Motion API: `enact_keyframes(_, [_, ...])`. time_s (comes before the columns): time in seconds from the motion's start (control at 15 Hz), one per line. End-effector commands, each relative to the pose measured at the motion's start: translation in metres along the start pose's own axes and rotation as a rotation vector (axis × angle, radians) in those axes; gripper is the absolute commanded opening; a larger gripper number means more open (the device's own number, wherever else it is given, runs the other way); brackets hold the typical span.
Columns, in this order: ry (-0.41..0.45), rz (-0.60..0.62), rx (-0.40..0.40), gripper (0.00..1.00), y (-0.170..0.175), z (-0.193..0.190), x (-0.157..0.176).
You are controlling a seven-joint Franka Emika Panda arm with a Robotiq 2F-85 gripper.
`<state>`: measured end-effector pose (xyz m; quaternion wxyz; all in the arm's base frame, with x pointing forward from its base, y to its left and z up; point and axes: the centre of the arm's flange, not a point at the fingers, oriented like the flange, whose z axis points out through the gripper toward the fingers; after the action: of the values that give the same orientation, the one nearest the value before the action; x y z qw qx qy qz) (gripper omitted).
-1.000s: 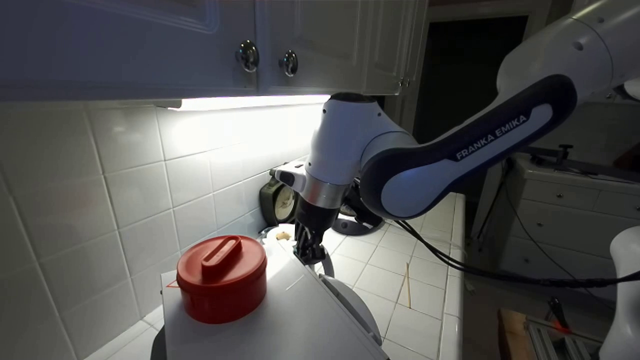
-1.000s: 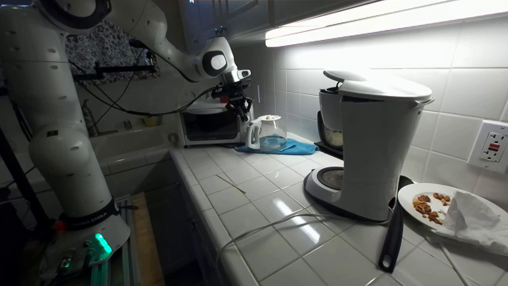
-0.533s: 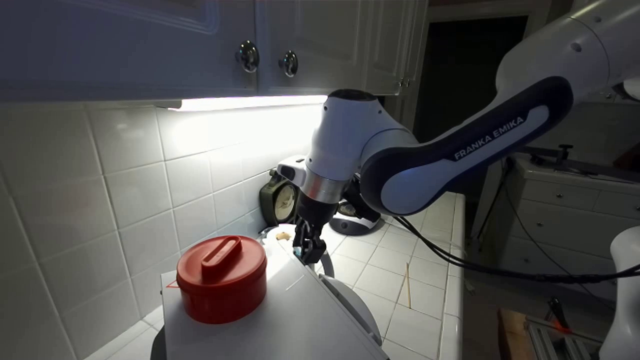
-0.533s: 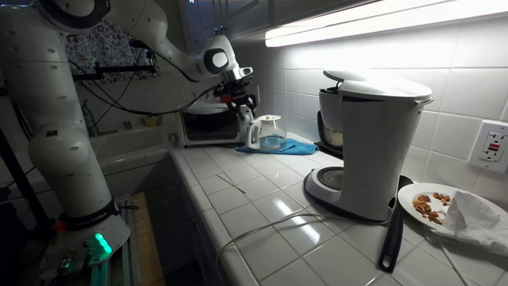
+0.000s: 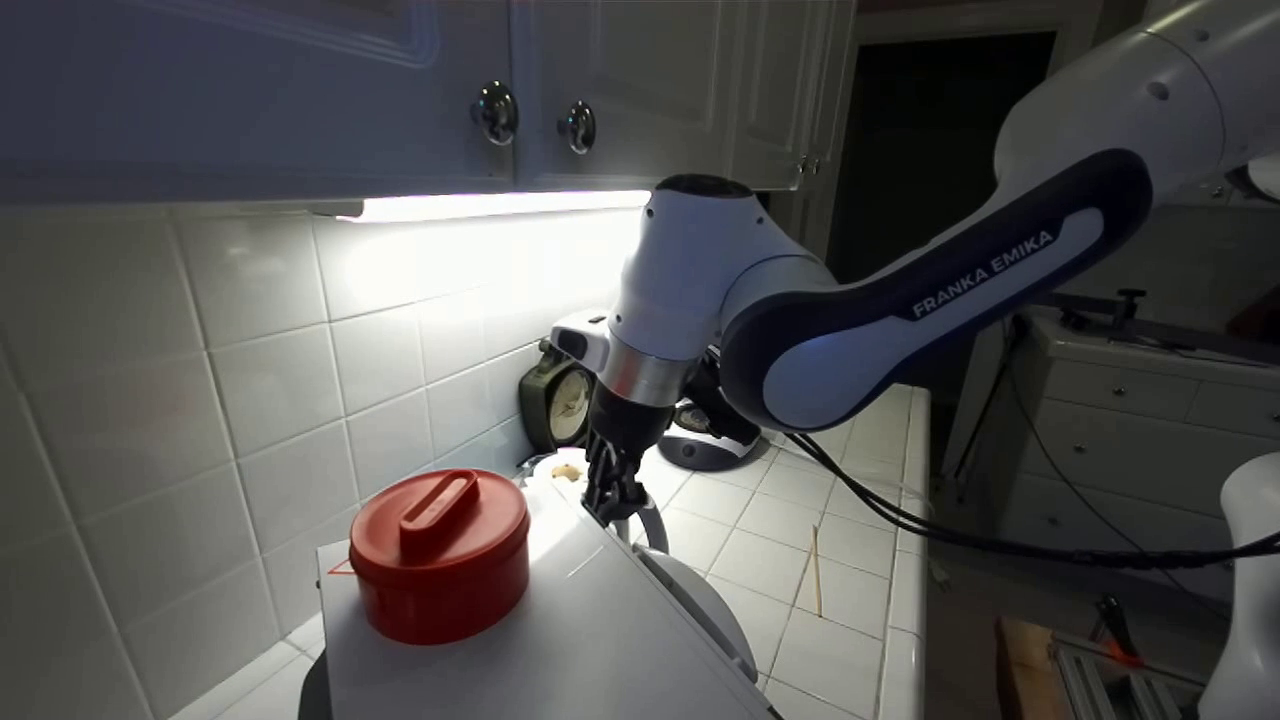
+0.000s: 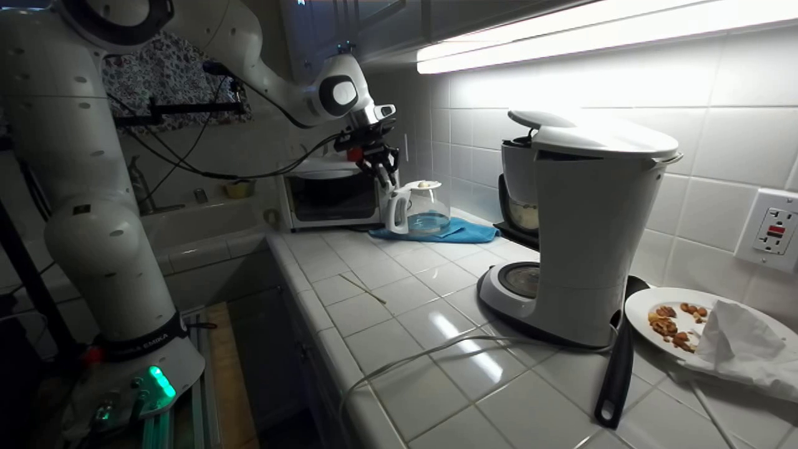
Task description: Turn the top switch on the oven grill to the left then to the right
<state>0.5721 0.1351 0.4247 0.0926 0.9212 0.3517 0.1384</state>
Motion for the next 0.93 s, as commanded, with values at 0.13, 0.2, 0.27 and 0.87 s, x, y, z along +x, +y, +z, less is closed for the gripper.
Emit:
enact_keyframes(0.13, [0.023,0.025,-0.004,0.27,0.0032,0.0006,0.0069])
enact_keyframes(0.2, [0.024,0.028,-0.005,0.27,0.0040,0.0013,0.0065])
enact_keyframes(0.27, [0.030,0.033,-0.004,0.33,0.0059,0.0013,0.0060])
enact_keyframes(0.87, [0.071,0.061,0.037,0.18,0.0077,0.0063,0.0091])
